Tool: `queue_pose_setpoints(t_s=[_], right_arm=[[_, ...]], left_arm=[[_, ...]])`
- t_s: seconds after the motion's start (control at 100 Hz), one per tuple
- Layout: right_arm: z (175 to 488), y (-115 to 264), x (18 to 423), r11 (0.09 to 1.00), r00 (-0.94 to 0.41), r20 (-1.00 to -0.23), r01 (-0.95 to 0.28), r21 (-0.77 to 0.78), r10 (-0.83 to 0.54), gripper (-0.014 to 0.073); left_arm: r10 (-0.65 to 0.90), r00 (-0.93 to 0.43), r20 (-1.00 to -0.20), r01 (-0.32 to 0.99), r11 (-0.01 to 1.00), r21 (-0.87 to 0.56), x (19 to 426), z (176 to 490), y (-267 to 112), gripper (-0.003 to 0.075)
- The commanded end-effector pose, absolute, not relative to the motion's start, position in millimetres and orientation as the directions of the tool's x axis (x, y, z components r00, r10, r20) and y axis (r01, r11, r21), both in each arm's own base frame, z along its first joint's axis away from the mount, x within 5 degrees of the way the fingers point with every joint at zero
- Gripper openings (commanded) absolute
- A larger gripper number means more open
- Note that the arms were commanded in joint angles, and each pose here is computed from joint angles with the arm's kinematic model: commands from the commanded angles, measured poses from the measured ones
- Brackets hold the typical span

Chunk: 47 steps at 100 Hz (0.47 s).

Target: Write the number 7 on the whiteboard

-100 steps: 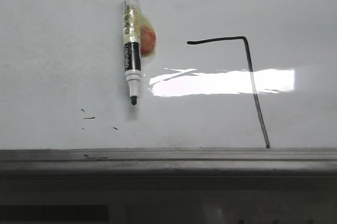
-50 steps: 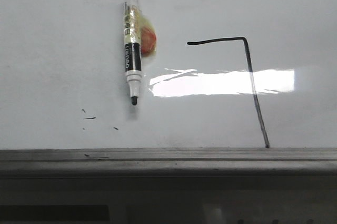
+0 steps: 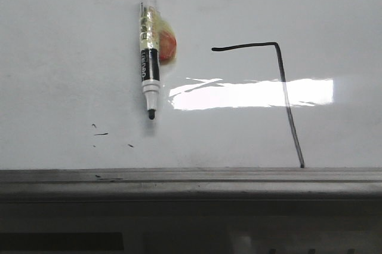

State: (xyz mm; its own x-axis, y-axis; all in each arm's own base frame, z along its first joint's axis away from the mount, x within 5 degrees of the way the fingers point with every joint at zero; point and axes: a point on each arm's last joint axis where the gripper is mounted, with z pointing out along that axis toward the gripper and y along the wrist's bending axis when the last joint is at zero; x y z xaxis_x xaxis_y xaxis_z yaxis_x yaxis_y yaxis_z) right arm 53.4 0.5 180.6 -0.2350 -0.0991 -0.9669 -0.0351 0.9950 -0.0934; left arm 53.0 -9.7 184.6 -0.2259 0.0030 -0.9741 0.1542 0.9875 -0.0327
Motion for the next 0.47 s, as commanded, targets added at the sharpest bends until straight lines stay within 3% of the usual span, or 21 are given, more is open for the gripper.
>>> queue_pose_setpoints(t_s=[0.0, 0.46], right_arm=[[177.2, 0.5, 53.1, 0.992, -0.225, -0.966, -0.039, -0.122, -0.128, -0.0044], [177.6, 0.5, 53.2, 0.992, -0.221, -0.967, -0.039, -0.122, -0.127, -0.0044]], left_arm=[[-0.021, -0.149, -0.989, 0.154, 0.987, -0.044, 53.2, 185.2, -9.5, -0.0020], [-0.021, -0.149, -0.989, 0.154, 0.987, -0.044, 53.2, 185.2, -9.5, -0.0020]])
